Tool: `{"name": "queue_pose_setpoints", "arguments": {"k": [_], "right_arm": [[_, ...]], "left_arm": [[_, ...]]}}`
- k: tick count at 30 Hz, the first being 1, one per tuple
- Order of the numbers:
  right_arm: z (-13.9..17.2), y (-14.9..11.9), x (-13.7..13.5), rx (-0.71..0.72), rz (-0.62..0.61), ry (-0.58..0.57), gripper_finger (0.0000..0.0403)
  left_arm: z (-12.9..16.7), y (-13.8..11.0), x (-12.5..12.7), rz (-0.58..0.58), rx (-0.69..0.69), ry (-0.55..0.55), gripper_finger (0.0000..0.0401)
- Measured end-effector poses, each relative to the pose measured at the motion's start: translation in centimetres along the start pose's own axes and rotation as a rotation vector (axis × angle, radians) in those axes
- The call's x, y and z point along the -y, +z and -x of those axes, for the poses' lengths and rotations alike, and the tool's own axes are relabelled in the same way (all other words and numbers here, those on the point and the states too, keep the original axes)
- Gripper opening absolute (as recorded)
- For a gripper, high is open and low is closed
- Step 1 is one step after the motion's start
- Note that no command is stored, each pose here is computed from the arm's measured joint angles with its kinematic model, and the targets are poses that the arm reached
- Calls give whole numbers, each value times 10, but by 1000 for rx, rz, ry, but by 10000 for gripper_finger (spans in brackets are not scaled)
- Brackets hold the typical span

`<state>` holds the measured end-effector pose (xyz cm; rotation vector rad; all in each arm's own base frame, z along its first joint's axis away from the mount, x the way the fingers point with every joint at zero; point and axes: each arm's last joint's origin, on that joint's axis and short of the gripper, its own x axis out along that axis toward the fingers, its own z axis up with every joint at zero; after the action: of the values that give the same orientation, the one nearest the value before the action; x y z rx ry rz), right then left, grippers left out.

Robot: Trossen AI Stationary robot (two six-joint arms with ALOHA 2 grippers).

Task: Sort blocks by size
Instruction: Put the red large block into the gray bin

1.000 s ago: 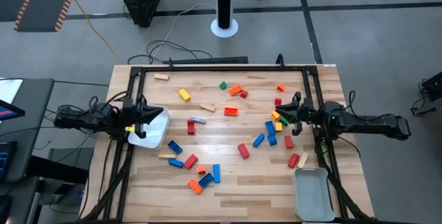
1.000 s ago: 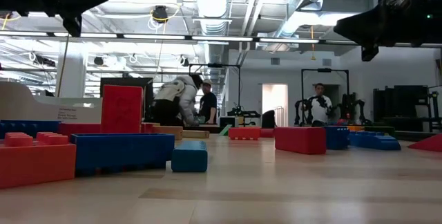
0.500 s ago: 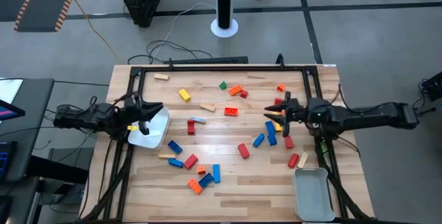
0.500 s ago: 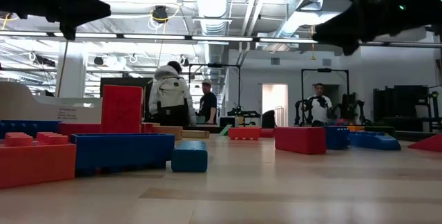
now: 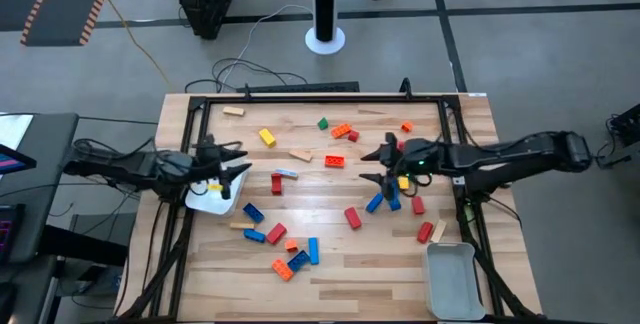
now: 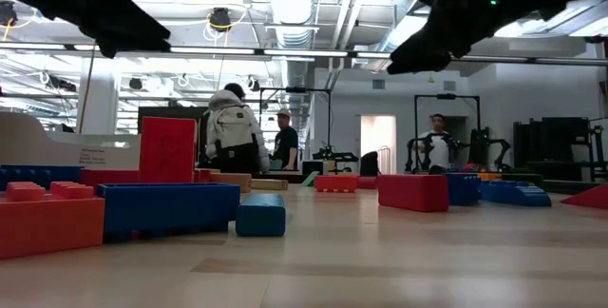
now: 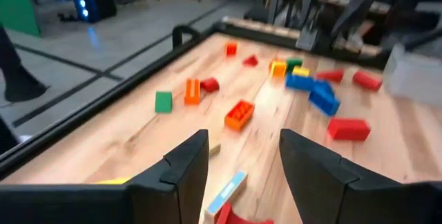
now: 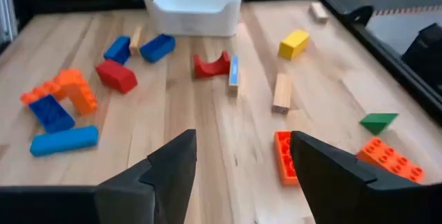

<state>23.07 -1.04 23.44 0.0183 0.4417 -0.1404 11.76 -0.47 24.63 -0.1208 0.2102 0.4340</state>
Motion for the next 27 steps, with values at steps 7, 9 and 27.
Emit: {"name": "queue_pose_setpoints", "arguments": {"k": [7,9,27], "right_arm": [[-29,11,-11,-180,60,-34,262],[-37,14,-13,-240,79,-59,262],[-99,8,-74,-799,-138,-180,262]], "left_arm": [[-23,-4,15,-81,-127,29,175],[-27,-7,17,-90,-150,36,175],[-35,-8,22,-79,-152,26,175]]}}
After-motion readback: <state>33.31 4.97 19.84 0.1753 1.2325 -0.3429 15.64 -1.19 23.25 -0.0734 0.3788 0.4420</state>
